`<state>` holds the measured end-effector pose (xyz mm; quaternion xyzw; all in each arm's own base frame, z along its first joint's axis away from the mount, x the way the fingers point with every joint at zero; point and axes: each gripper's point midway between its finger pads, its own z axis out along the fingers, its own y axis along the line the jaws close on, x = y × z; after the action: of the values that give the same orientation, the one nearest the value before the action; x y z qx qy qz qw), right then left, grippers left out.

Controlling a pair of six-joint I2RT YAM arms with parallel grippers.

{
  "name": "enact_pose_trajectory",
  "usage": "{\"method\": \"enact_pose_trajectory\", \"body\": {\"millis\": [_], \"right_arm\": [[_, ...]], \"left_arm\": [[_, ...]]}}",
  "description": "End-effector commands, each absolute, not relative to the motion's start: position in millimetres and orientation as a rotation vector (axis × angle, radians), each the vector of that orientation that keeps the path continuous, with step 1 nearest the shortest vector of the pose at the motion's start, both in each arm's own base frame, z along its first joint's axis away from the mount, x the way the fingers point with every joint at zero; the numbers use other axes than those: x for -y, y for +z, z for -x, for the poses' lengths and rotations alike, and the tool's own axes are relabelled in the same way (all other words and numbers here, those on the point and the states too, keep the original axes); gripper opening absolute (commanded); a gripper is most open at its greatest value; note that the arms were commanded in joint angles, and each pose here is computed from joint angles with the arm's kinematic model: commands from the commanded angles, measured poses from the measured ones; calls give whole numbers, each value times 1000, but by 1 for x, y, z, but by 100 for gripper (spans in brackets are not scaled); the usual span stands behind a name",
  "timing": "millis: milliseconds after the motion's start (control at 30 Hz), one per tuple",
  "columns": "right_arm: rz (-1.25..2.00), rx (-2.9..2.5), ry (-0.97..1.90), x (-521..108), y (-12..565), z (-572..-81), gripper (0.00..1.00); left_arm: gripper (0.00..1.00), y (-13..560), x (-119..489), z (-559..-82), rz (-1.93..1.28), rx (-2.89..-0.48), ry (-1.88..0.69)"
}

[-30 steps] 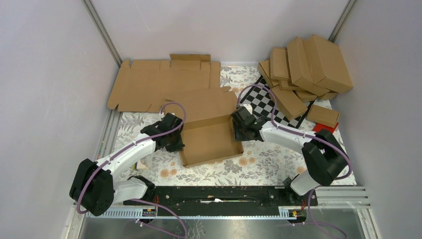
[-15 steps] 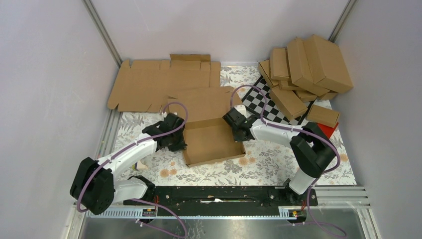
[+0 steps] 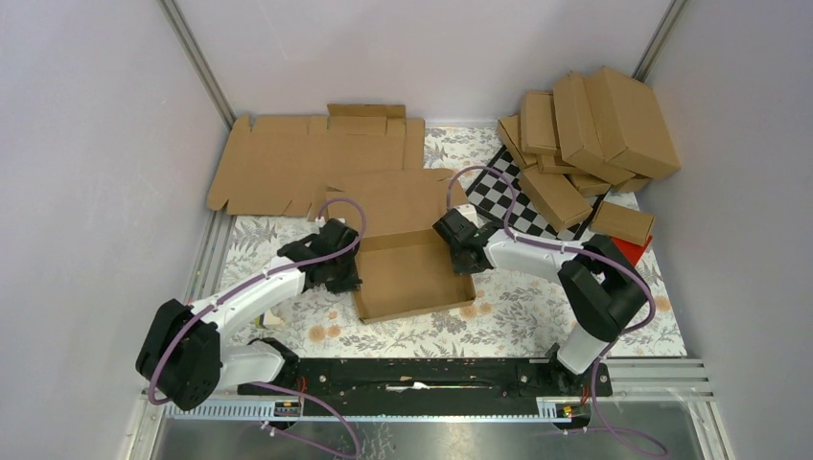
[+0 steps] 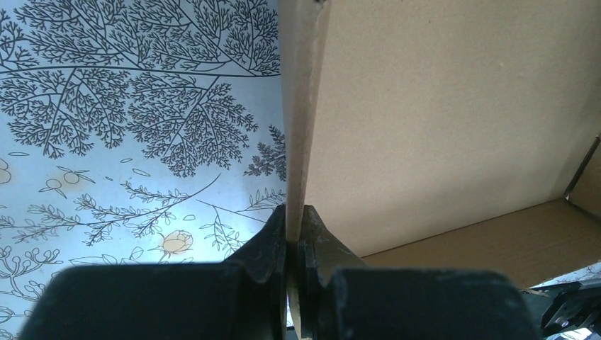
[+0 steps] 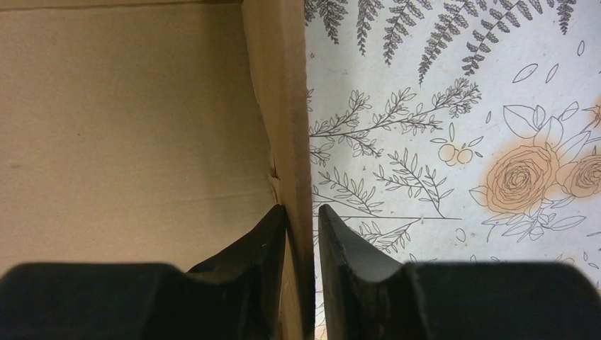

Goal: Fold the paper box

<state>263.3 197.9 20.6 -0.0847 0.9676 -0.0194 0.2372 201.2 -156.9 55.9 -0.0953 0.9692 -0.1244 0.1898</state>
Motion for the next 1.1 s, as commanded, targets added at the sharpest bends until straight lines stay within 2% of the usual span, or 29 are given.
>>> {"method": "enact_pose_trajectory", "body": {"millis": [0, 233, 267, 367, 400, 567, 733, 833, 933, 1067], "right_arm": [[247, -2657, -127, -189, 14, -271, 31], [280, -2663, -323, -169, -5, -276, 30], [285, -2665, -341, -168, -7, -276, 27], [273, -2637, -420, -158, -3, -279, 5], [265, -2623, -455, -153, 1, -279, 0], [259, -2576, -483, -146, 20, -275, 0], [296, -2631, -182, -172, 30, -257, 32], [323, -2647, -46, -184, 34, -247, 40], [324, -2639, -2, -185, 41, -244, 45], [311, -2605, 82, -188, 59, -247, 60]], "left_arm": [[0, 57, 159, -200, 214, -2723, -350], [0, 54, 161, -201, 189, -2730, -338], [0, 54, 161, -201, 184, -2732, -334], [0, 52, 159, -201, 184, -2733, -316], [0, 51, 159, -201, 184, -2734, -308], [0, 50, 164, -202, 139, -2744, -300], [6, 51, 170, -201, 101, -2739, -293], [26, 52, 168, -202, 88, -2728, -284], [51, 62, 171, -206, 88, -2696, -310], [90, 85, 175, -215, 98, -2625, -358]]}}
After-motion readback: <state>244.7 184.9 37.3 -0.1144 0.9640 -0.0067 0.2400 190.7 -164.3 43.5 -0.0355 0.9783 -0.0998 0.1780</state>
